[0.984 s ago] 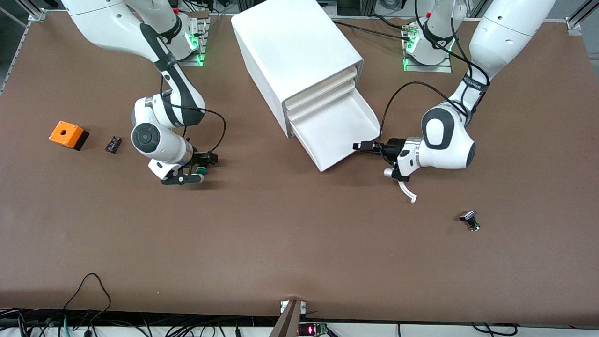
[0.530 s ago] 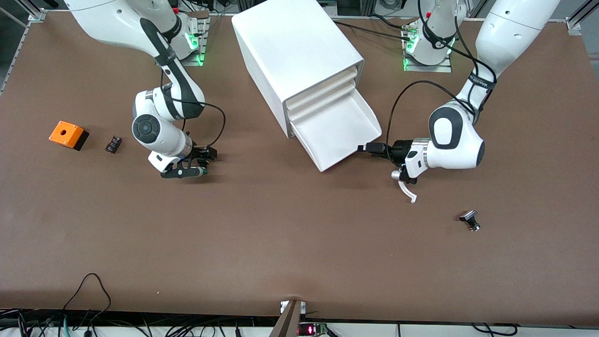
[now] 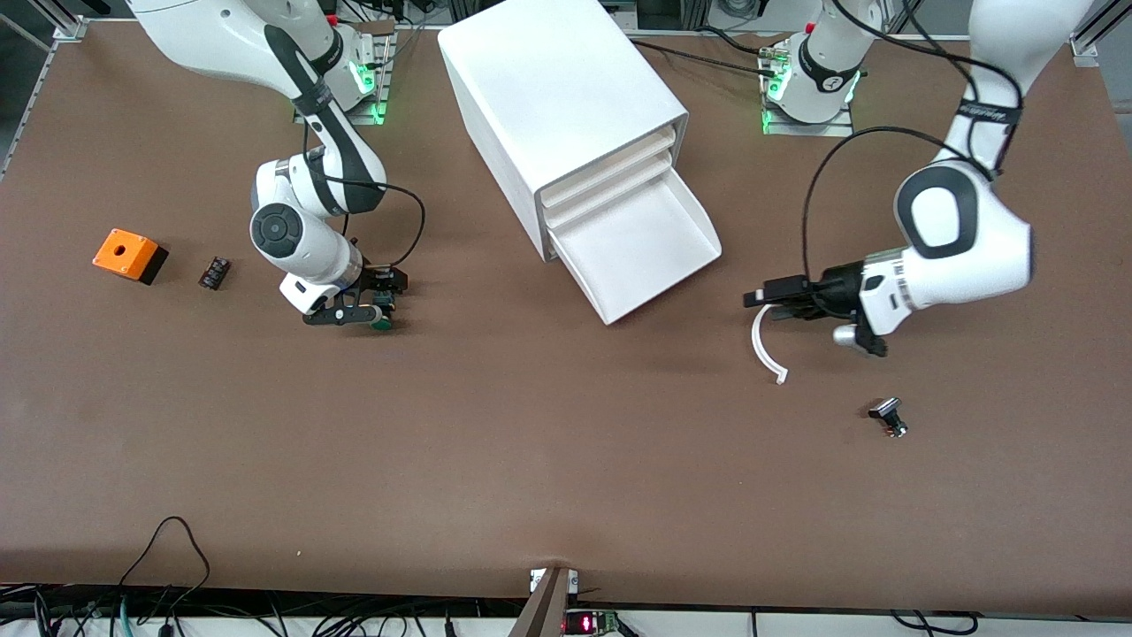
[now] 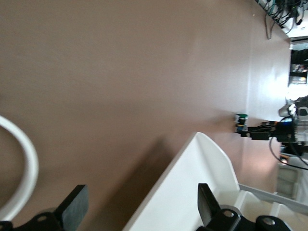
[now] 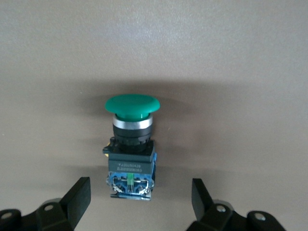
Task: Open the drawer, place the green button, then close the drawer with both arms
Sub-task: 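Grasp the green button with the right gripper while the left gripper withdraws, then carry the green button with the right gripper into the open drawer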
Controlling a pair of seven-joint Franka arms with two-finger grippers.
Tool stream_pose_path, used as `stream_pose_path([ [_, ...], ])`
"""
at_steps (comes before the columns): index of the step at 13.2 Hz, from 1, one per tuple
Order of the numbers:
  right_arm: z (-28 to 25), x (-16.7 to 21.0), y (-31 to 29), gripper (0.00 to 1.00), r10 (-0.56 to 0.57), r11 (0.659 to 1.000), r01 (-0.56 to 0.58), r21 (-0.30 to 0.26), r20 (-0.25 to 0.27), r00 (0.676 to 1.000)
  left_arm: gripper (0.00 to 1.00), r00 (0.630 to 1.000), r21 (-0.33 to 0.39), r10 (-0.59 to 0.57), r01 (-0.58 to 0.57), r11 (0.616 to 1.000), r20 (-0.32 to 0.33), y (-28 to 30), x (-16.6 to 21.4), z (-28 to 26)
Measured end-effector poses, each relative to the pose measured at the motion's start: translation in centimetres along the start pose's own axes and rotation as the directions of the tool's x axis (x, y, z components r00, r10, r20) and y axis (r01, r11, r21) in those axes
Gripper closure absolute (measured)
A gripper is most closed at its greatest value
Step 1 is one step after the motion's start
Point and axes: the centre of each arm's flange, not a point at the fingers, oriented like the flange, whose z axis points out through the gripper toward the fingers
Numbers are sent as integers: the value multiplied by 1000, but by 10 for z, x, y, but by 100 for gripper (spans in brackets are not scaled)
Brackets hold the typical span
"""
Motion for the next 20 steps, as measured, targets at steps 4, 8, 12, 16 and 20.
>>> stream_pose_path([
  [4,1,-1,0,54,-1,1000,1,0,1,1000,0,978,238,207,-205,949,18,34,2,-63],
  [8,-1,1,0,60,-1,1000,1,2,-9,1000,0,911,484,364,-411,772,193,98,-16,-149],
  [12,-28,23,-7,60,-13,1000,15,17,-85,996,0,908,550,358,-417,723,219,120,-37,-196],
  [16,-94,66,-19,60,-119,992,127,20,-233,965,0,942,568,293,-332,753,162,80,-40,-231],
  [20,-137,88,-28,60,-315,947,321,-31,-301,900,0,941,567,297,-334,753,160,83,-39,-231],
])
